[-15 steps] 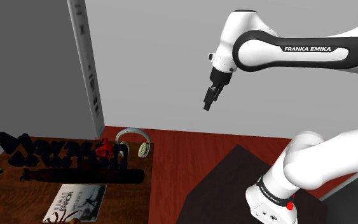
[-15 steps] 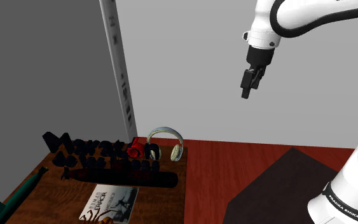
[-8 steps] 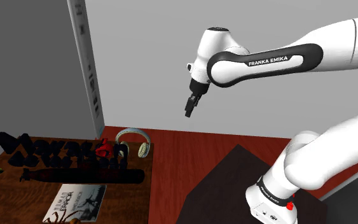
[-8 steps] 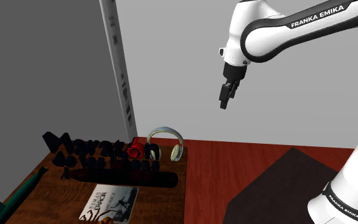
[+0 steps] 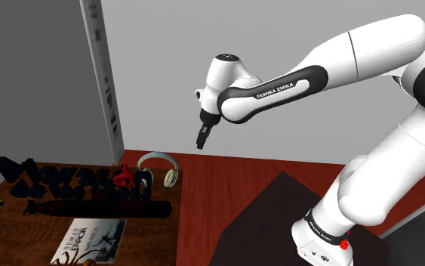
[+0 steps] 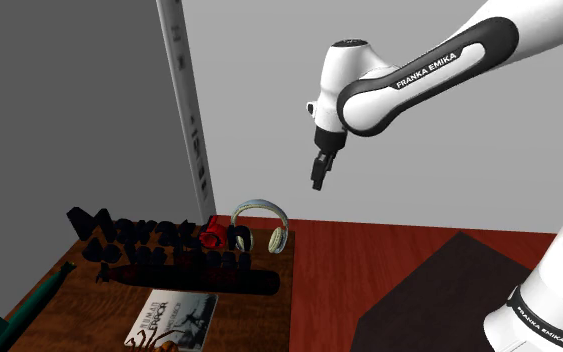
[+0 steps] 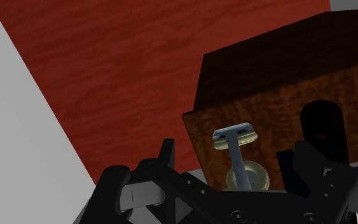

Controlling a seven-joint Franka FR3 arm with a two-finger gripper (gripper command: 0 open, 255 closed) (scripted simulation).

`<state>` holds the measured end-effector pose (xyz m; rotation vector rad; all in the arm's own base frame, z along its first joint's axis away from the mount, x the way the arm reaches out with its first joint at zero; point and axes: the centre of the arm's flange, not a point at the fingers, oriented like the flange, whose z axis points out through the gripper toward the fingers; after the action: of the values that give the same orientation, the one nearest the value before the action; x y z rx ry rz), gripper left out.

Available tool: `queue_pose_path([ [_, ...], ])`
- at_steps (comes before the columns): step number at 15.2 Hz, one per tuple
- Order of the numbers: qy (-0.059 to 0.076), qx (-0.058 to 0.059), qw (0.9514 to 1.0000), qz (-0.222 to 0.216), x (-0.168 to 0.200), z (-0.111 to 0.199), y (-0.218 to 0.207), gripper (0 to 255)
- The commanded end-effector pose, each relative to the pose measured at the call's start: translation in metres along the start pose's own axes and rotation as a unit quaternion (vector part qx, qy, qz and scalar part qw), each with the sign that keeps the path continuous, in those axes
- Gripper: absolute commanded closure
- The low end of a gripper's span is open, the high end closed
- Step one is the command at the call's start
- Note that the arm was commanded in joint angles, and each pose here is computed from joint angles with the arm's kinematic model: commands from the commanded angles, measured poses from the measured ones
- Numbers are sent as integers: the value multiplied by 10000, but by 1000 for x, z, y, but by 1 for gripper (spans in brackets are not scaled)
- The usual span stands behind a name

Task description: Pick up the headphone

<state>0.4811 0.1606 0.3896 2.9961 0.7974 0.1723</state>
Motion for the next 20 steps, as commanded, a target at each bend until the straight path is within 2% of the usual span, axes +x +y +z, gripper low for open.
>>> queue_pose_path([
  [1,65,-20,9998,-186,19,17,-5,0],
  [6,202,-75,9977,-635,63,59,-22,0],
  [11,337,-129,9936,-1074,105,100,-42,0],
  [20,336,-129,9936,-1074,101,140,-45,0],
])
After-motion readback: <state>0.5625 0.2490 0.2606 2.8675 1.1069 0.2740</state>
